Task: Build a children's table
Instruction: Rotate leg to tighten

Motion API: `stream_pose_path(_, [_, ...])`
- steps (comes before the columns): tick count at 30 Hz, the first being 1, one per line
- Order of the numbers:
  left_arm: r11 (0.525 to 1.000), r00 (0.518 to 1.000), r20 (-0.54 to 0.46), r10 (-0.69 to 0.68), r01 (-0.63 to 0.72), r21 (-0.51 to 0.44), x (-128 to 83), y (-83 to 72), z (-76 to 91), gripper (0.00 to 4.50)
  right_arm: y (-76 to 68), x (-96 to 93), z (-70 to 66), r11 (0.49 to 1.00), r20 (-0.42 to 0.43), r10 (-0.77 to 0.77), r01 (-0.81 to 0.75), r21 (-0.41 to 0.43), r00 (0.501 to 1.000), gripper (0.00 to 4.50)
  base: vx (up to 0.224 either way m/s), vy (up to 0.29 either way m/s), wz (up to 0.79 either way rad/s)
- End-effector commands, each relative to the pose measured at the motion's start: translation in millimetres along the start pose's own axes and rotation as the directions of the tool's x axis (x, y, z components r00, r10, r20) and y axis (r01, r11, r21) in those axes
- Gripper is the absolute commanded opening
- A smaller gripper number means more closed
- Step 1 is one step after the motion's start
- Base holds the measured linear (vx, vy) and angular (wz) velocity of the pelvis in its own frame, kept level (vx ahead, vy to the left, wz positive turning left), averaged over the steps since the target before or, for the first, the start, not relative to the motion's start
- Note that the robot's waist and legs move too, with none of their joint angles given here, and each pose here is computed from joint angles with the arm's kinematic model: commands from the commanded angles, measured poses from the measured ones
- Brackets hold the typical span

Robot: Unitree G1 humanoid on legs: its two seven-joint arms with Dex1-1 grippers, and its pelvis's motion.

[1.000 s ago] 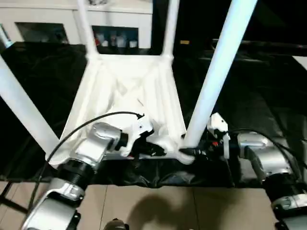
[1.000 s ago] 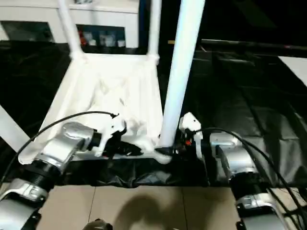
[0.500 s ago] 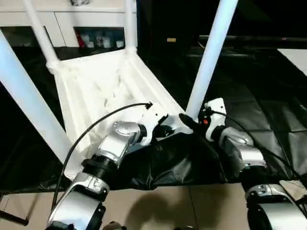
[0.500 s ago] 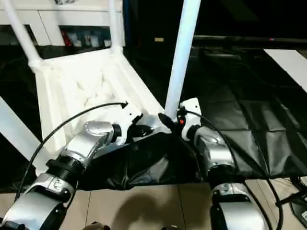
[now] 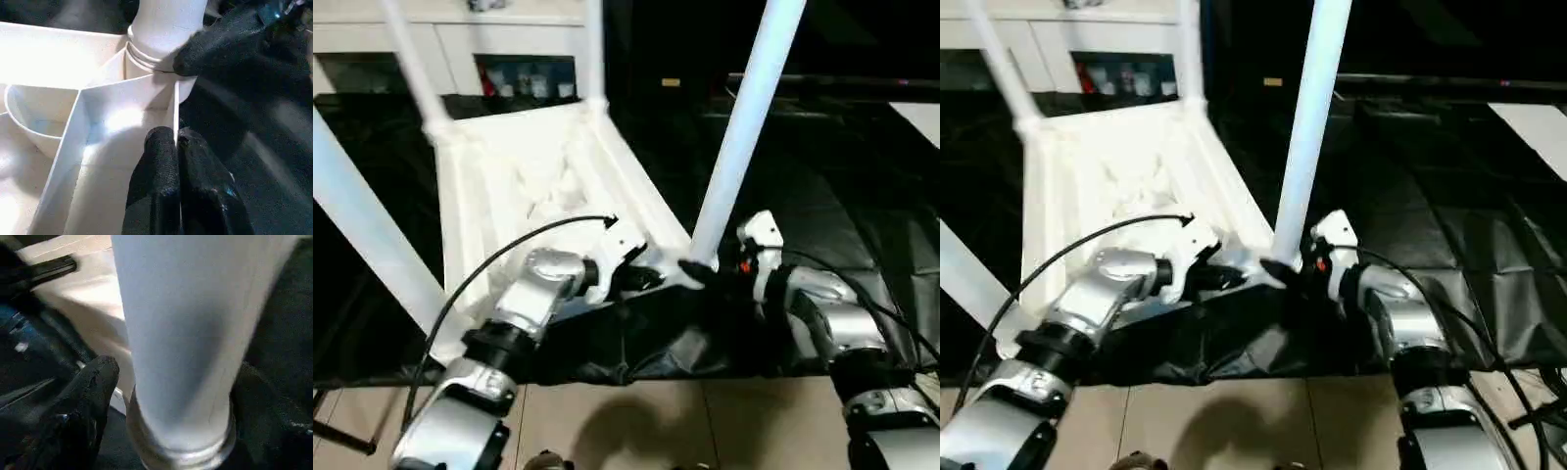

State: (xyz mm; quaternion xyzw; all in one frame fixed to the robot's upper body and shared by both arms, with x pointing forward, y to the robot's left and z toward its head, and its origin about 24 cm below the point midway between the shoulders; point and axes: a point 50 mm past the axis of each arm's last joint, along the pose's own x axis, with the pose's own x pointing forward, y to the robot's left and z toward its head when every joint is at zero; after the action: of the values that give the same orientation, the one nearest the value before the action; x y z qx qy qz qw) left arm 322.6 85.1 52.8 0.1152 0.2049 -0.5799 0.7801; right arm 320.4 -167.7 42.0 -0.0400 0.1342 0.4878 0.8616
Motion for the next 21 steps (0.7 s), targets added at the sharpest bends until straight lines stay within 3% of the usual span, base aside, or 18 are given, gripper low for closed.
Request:
stream_pose_path(1, [0.987, 0.987, 0.090, -0.131, 0.122, 0.102, 4, -10.9, 23.4, 0.00, 11.2, 5.2, 4.9, 0.989, -0.011, 0.142, -0.142, -0.045, 0.990, 3.69, 0.000, 0.000, 0.00])
stream_pose_path(9, [0.967, 0.968, 0.064, -0.242, 0.236, 0.095, -9, -13.7, 17.5, 0.00, 18.8, -8.5, -1.4, 0.952, -0.120, 0.299, -0.305, -0.033, 0.947, 3.69, 0.000, 0.000, 0.00])
stream_pose_path(11, [0.964, 0.964, 0.063, -0.258, 0.251, 0.092, -10, -13.9, 17.1, 0.00, 20.7, -9.8, -3.9, 0.941, -0.154, 0.329, -0.337, -0.029, 0.932, 3.43, 0.000, 0.000, 0.00])
stream_pose_path(21, [0.955, 0.955, 0.054, -0.290, 0.285, 0.089, -12, -15.6, 15.8, 0.00, 24.4, -9.7, -4.5, 0.927, -0.158, 0.367, -0.374, -0.015, 0.917, 2.76, 0.000, 0.000, 0.00])
